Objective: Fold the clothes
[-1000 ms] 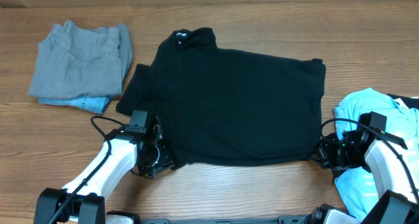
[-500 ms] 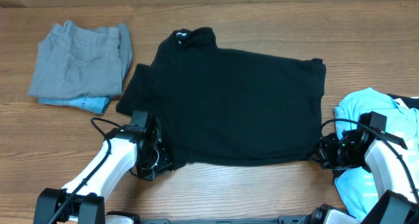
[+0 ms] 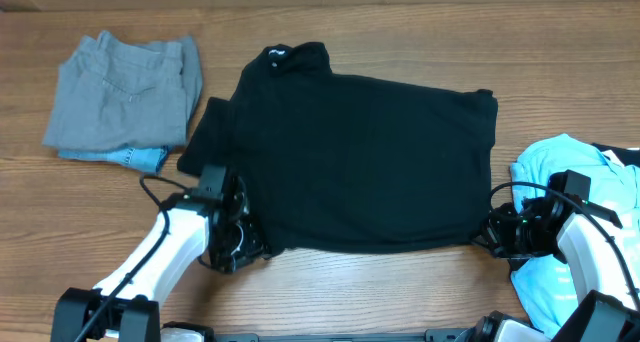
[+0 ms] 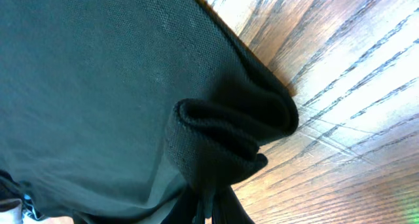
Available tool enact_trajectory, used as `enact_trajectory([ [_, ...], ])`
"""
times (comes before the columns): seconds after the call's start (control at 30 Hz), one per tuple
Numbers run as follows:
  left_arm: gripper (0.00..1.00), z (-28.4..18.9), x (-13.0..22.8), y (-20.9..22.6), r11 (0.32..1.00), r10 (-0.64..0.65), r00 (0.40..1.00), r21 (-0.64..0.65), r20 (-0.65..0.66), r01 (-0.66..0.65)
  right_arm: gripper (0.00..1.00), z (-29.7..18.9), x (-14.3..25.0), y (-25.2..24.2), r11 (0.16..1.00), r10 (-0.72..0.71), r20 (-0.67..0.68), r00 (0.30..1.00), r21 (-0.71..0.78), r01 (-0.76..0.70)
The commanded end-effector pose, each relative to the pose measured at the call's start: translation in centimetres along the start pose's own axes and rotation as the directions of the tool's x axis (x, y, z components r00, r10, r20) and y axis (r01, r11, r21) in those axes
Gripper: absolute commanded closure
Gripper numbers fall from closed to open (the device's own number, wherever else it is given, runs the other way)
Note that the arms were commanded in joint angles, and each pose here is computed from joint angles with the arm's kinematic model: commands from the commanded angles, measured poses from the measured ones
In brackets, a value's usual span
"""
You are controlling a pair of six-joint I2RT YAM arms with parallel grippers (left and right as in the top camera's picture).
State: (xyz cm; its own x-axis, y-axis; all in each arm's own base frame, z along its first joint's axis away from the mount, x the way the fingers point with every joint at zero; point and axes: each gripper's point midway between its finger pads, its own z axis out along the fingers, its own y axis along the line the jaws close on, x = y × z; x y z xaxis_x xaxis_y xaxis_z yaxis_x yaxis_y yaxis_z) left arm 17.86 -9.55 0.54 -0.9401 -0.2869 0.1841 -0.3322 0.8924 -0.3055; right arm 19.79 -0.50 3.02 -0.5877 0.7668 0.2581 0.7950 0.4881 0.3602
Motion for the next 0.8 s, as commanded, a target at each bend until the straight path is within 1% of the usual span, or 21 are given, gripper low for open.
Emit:
enact_trajectory([
  [0.0,0.47,1.2,0.3,0.1,0.999,-0.032,0.999,0.032,0.006,0.032,0.96,-0.6,-0.6,0.7,1.000,-0.021,0.026,0.999,-0.017,0.021],
  [0.1,0.45,1.6,-0.3,-0.1,0.998,-0.021,0.999,0.052,0.038,0.019,0.96,-0.6,-0.6,0.7,1.000,-0.021,0.026,0.999,-0.017,0.021],
  [0.17,0.48,1.6,-0.5,-0.1,0.998,-0.018,0.999,0.053,0.047,0.015,0.96,-0.6,-0.5,0.7,1.000,-0.021,0.025,0.999,-0.017,0.021],
  [0.23,0.54,1.6,-0.6,-0.2,0.998,-0.016,0.999,0.054,0.051,0.014,0.96,-0.6,-0.5,0.6,1.000,-0.021,0.025,0.999,-0.016,0.021],
  [0.3,0.65,1.6,-0.6,-0.1,0.999,-0.016,0.998,0.051,0.054,0.013,0.96,-0.6,-0.5,0.7,1.000,-0.021,0.025,0.999,-0.017,0.021],
  [0.37,0.91,1.6,-0.7,0.1,0.999,-0.016,0.998,0.039,0.060,0.014,0.96,-0.6,-0.5,0.6,1.000,-0.021,0.025,0.999,-0.016,0.021],
  [0.4,0.93,1.6,-0.7,0.1,0.999,-0.016,0.998,0.039,0.060,0.014,0.96,-0.6,-0.5,0.6,1.000,-0.023,0.025,0.999,-0.016,0.024],
  [0.47,0.93,1.6,-0.8,0.3,0.999,-0.015,0.998,0.029,0.068,0.013,0.96,-0.6,-0.5,0.6,0.999,-0.038,0.025,0.999,-0.016,0.039],
  [0.5,0.96,1.6,-0.9,0.2,1.000,-0.007,0.998,0.029,0.069,0.005,0.96,-0.6,-0.5,0.6,0.999,-0.043,0.025,0.999,-0.016,0.043],
  [0.67,0.96,1.5,-0.8,0.2,1.000,0.005,0.998,0.028,0.063,-0.006,0.96,-0.6,-0.6,0.6,0.999,-0.043,0.028,0.999,-0.013,0.044],
  [0.77,0.96,0.5,-0.7,-0.3,0.999,0.029,0.999,0.022,0.043,-0.030,0.96,-0.6,-0.5,0.6,0.999,-0.042,0.026,0.999,-0.012,0.043],
])
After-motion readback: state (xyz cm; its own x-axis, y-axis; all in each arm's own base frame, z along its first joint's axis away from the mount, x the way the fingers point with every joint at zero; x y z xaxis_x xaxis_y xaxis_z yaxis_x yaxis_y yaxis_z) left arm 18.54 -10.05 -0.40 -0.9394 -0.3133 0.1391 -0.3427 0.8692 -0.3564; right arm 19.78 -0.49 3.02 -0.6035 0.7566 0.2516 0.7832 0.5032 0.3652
